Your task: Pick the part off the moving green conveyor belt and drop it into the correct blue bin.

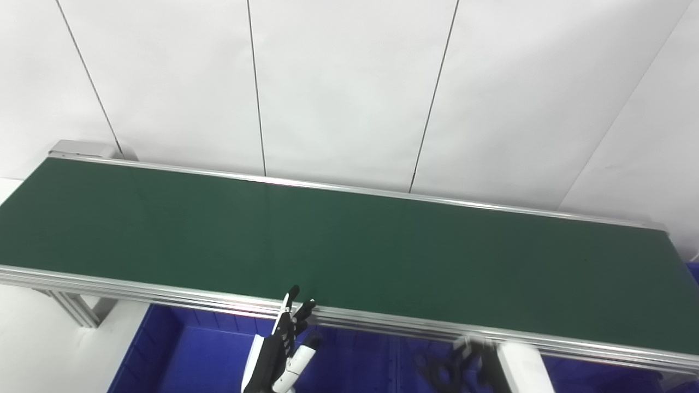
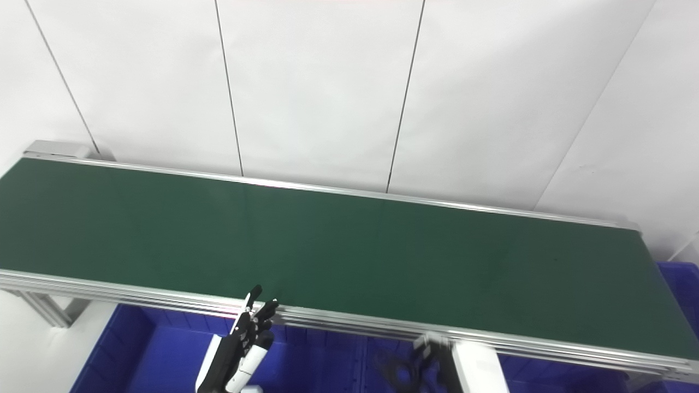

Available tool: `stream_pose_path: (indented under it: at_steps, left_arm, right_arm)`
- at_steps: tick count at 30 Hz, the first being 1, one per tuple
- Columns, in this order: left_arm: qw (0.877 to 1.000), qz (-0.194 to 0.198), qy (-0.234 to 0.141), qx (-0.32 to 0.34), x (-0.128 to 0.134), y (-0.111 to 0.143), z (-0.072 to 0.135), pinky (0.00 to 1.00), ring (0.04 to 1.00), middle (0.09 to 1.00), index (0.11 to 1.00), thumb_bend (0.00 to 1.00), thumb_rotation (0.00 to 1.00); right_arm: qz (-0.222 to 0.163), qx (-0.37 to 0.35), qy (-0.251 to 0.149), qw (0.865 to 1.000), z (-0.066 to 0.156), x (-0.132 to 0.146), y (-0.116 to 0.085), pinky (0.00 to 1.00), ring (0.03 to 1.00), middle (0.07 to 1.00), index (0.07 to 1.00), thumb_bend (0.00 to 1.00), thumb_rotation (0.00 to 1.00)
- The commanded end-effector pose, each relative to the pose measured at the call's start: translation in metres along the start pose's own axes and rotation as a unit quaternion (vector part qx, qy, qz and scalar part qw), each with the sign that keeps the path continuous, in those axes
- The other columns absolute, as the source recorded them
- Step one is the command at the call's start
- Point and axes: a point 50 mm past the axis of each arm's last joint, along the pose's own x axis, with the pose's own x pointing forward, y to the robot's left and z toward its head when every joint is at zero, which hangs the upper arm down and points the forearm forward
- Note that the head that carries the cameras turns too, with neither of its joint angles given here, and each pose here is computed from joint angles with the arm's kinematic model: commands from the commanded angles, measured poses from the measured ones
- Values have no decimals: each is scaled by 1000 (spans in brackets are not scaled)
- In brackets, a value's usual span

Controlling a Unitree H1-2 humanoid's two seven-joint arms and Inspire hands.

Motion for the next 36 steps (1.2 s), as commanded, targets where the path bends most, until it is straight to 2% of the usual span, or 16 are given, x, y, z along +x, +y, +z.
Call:
stream_pose_path:
  at_steps: [1, 6, 7, 11, 15, 16, 17, 19, 20, 21, 22, 24, 29, 36]
  left_arm:
    - [1000, -2, -17, 0, 4, 5, 9, 919, 924, 904, 1000, 645, 807]
    - [1000, 1, -18, 8, 13, 13, 12, 908, 912, 895, 1000, 644, 819]
    - [1000, 2, -20, 7, 15, 15, 12, 906, 910, 889, 1000, 645, 813]
    - [1000, 11, -21, 1, 29, 26, 9, 876, 898, 870, 997, 682, 787]
    - [1000, 6, -30, 2, 32, 36, 13, 880, 905, 884, 1000, 662, 803]
    - [999, 5, -31, 2, 32, 37, 15, 880, 906, 887, 1000, 656, 807]
    - [999, 4, -32, 8, 31, 39, 16, 879, 905, 890, 1000, 651, 811]
    - [999, 3, -31, 12, 30, 42, 18, 876, 903, 894, 1000, 651, 828]
    - [999, 3, -31, 10, 29, 43, 19, 889, 907, 894, 1000, 649, 814]
    - [999, 4, -31, 7, 27, 44, 21, 899, 907, 890, 1000, 646, 804]
    - [1000, 5, -30, 6, 24, 45, 22, 900, 908, 889, 1000, 646, 802]
    - [1000, 5, -29, 7, 20, 46, 24, 903, 903, 880, 1000, 648, 803]
    - [1000, -2, -25, 6, 15, 45, 26, 900, 901, 879, 1000, 637, 798]
    - [1000, -4, -20, 3, 25, 39, 21, 901, 901, 871, 1000, 645, 785]
  right_arm:
    - [-28, -3, -34, 999, 13, 7, -6, 240, 317, 428, 534, 512, 2]
    - [5, -41, -18, 999, 21, 17, 1, 258, 343, 432, 534, 511, 2]
    - [11, -52, -16, 998, 22, 20, 3, 221, 294, 457, 507, 516, 0]
    - [15, -104, 12, 994, 18, 41, 18, 179, 249, 472, 488, 522, 0]
    - [-3, -159, 61, 985, 22, 56, 24, 285, 364, 451, 516, 523, 8]
    - [-8, -162, 67, 984, 23, 58, 24, 335, 423, 467, 509, 525, 9]
    - [-15, -161, 72, 984, 25, 59, 26, 401, 490, 548, 500, 522, 94]
    - [-27, -162, 82, 983, 27, 59, 27, 450, 530, 590, 496, 522, 141]
    - [-30, -164, 87, 982, 28, 59, 27, 444, 529, 603, 527, 588, 175]
    - [-32, -165, 90, 982, 30, 56, 27, 434, 523, 621, 614, 770, 256]
    - [-36, -165, 91, 981, 32, 54, 26, 432, 522, 622, 623, 789, 264]
    - [-38, -162, 93, 982, 36, 50, 24, 444, 539, 644, 667, 875, 347]
    - [-25, -146, 98, 984, 43, 43, 23, 507, 607, 689, 690, 929, 472]
    - [-13, -105, 92, 990, 38, 47, 26, 499, 578, 661, 669, 943, 507]
